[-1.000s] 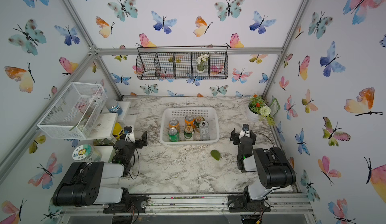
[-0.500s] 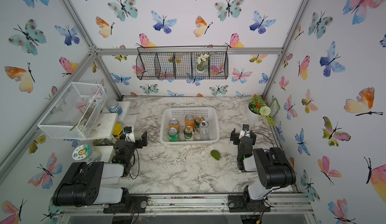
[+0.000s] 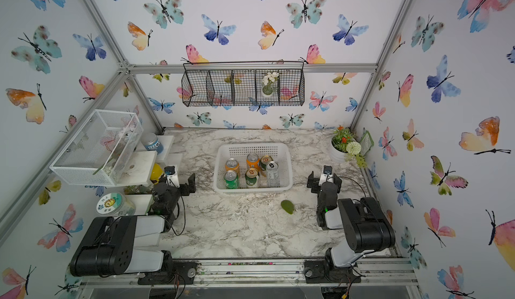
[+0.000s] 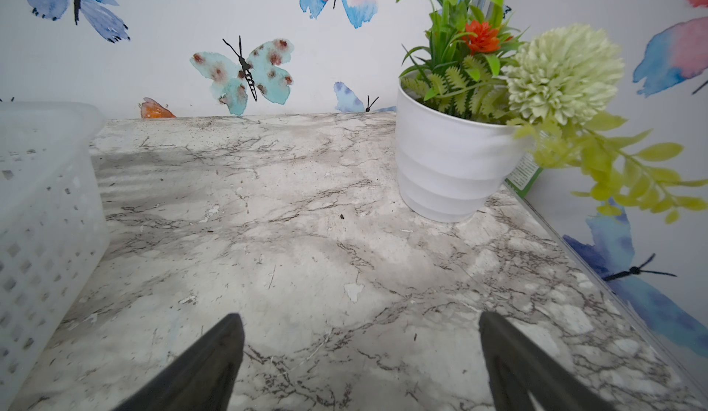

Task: Take out the drinks from the basket
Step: Pick up the drink from the basket.

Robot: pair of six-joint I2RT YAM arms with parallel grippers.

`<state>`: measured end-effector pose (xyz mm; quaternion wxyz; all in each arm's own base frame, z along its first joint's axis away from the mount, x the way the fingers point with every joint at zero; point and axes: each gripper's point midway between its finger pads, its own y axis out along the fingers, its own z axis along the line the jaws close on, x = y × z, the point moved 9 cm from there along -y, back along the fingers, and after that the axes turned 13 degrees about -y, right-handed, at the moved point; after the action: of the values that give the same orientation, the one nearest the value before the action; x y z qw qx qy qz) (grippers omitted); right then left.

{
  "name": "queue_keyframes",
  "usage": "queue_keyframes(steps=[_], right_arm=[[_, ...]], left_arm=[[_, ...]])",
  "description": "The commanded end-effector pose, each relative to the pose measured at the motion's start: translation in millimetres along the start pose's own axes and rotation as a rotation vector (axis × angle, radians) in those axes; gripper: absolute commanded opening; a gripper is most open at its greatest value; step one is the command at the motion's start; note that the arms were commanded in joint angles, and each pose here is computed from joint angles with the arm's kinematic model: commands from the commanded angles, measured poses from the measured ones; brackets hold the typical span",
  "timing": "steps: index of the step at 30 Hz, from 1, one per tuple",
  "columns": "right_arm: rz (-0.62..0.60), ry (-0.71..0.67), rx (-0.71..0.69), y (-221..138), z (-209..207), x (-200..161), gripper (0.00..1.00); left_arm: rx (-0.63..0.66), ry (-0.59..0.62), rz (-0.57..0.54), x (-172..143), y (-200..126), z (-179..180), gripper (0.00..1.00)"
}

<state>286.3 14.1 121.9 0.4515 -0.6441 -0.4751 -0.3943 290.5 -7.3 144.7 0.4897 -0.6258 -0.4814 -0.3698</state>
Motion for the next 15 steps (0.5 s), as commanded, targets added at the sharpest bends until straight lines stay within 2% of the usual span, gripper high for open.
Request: queue_keyframes(steps=[1, 6, 9, 11, 15], right_arm=[[0.000, 0.010, -0.018, 5, -4, 14, 0.99], [0.096, 0.017, 0.004, 14, -5, 25, 0.99], [0.132, 0.058, 0.000, 16, -6, 30, 0.98], [0.157, 0.084, 0.005, 17, -7, 35, 0.98], [0.199, 0.129, -0.052, 21, -13, 50, 0.99]], left_arm=[[0.014, -0.006, 0.078, 15, 13, -2, 0.99], [0.010, -0.005, 0.066, 19, 9, -3, 0.99], [0.051, -0.020, 0.033, 26, 5, -1, 0.99], [0.091, -0.052, 0.010, 35, 5, 0, 0.99], [0.043, -0.116, -0.039, 63, 5, -9, 0.99]])
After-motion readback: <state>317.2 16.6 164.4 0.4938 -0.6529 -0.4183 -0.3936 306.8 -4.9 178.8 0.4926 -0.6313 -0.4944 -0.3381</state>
